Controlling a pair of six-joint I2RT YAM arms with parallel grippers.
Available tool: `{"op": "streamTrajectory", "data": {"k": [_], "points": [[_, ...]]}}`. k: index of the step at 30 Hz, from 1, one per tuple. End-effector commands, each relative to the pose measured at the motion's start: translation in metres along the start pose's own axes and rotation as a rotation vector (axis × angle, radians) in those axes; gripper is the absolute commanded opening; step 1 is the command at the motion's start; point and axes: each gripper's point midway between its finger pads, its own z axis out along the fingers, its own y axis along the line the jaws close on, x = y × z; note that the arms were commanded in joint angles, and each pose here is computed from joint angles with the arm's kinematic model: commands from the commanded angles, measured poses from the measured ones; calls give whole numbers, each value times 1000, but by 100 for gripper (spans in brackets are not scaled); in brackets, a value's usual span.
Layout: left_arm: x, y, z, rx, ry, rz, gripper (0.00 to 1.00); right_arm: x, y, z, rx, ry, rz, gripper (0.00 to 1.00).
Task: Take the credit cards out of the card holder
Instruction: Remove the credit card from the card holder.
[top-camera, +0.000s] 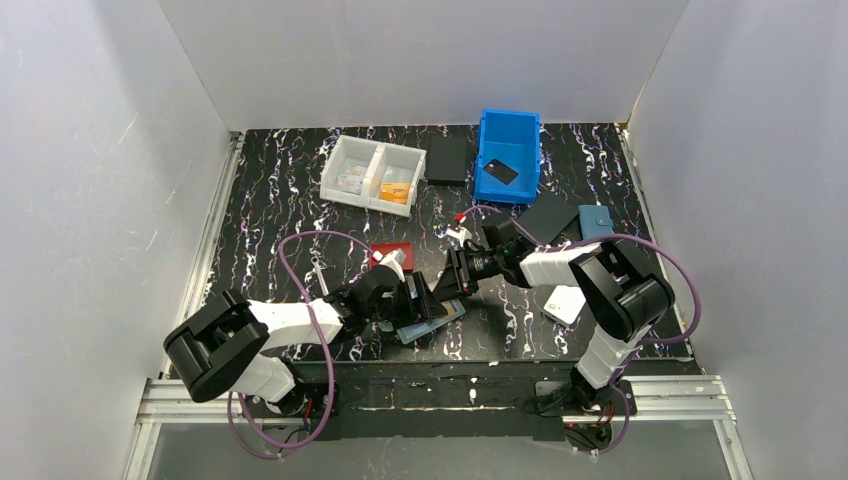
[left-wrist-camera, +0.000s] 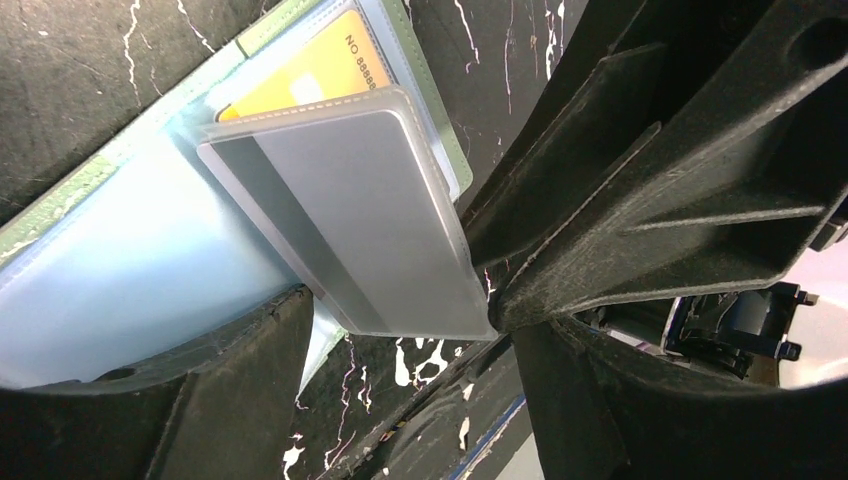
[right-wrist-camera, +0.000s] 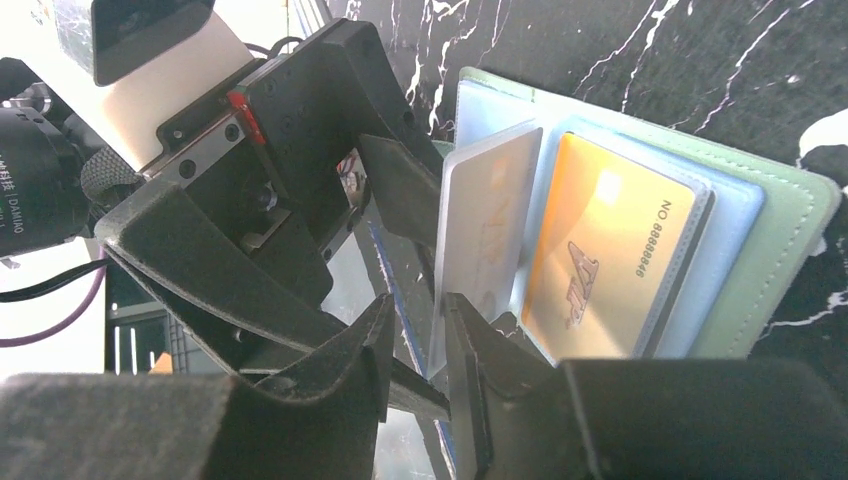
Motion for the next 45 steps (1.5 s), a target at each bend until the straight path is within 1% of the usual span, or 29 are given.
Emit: {"op": "streamTrajectory", "data": {"k": [1, 3, 9, 11, 13, 18, 19, 23, 25, 26, 28, 33, 36, 42, 45], "points": [[-2, -3, -2, 11, -12, -1, 69, 8, 15, 4, -80, 53, -7, 33], [-1, -2, -3, 9, -13, -5, 64, 9, 16, 5, -87, 60, -7, 33], [3, 6, -5, -3, -10, -23, 45, 10, 22, 5, -108, 69, -13, 34], [4, 8, -7, -4, -12, -29, 36, 10, 23, 5, -114, 73, -17, 36], [5, 10, -10, -8, -18, -36, 31, 9, 25, 4, -121, 71, -29, 40], [10, 23, -16, -25, -30, -67, 31, 7, 31, 2, -129, 68, -72, 51], [12, 26, -18, -31, -30, -77, 32, 6, 30, 2, -125, 67, -77, 52], [18, 39, -24, -49, -38, -122, 46, 6, 27, 2, -105, 70, -95, 53], [18, 43, -27, -53, -54, -138, 56, 4, 25, 2, -87, 66, -119, 53], [17, 44, -28, -54, -64, -143, 59, 4, 24, 2, -81, 64, -127, 53], [13, 46, -30, -54, -85, -145, 61, 3, 23, 2, -70, 61, -140, 53], [1, 50, -34, -54, -132, -172, 61, 3, 21, 2, -57, 64, -150, 53], [-5, 52, -35, -58, -150, -195, 58, 2, 21, 2, -55, 64, -159, 53], [-10, 59, -33, -80, -166, -229, 48, 2, 20, 1, -45, 66, -185, 52], [-11, 61, -32, -92, -166, -238, 41, 1, 20, 1, -41, 68, -205, 52]]}}
